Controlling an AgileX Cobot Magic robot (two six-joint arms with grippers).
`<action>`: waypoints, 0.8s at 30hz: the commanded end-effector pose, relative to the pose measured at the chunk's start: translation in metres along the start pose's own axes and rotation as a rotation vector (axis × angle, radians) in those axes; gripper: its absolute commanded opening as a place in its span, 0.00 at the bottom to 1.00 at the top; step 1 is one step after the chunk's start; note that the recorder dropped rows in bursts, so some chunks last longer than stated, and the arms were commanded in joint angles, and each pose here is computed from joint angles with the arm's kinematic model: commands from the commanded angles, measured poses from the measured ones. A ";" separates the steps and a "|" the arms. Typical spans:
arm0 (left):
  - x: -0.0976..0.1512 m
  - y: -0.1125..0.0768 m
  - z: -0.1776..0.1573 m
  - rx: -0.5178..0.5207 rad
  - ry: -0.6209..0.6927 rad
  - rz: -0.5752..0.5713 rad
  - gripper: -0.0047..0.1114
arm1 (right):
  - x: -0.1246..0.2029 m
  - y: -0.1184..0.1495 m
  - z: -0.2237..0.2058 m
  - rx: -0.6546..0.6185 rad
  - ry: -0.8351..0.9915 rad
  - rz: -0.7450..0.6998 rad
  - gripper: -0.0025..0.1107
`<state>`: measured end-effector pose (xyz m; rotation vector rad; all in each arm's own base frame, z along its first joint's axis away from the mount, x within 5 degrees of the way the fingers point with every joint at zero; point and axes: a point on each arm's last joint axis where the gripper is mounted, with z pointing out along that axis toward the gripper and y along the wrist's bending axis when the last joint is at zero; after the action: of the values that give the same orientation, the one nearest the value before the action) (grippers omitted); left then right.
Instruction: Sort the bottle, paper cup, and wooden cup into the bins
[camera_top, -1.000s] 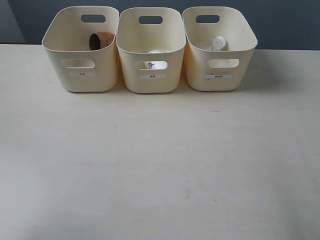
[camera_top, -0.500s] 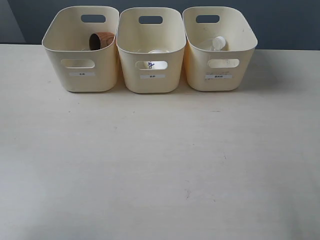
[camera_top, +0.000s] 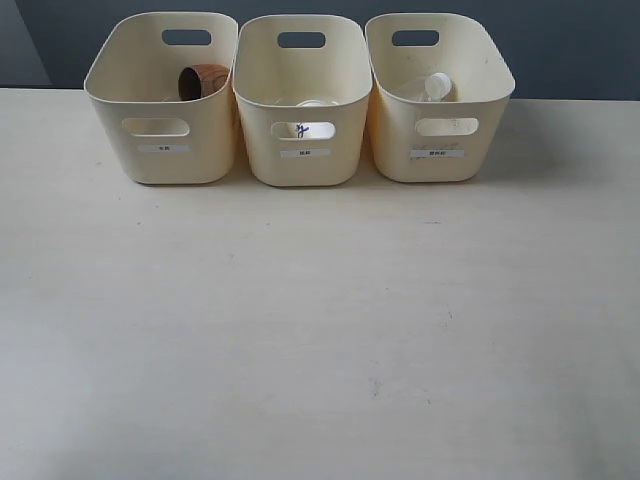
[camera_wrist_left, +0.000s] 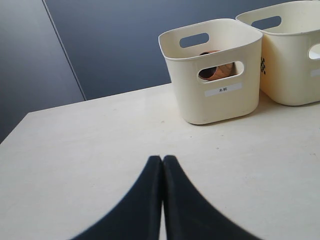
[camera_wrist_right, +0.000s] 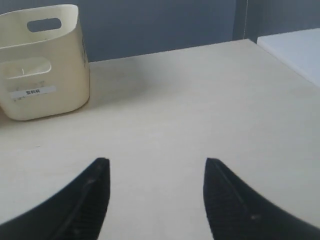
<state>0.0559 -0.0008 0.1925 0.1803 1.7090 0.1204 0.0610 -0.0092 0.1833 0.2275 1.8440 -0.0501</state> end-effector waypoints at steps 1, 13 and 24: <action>0.000 0.000 0.000 0.002 -0.010 -0.001 0.04 | -0.002 -0.001 -0.005 0.010 -0.068 -0.117 0.50; 0.000 0.000 0.000 0.002 -0.010 -0.001 0.04 | -0.004 -0.001 -0.008 0.006 -0.111 -0.186 0.50; 0.000 0.000 0.000 0.002 -0.010 -0.001 0.04 | -0.003 0.004 -0.008 -0.085 -0.110 -0.212 0.50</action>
<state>0.0559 -0.0008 0.1925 0.1803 1.7090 0.1204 0.0548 -0.0070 0.1893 0.0173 1.7577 -0.1490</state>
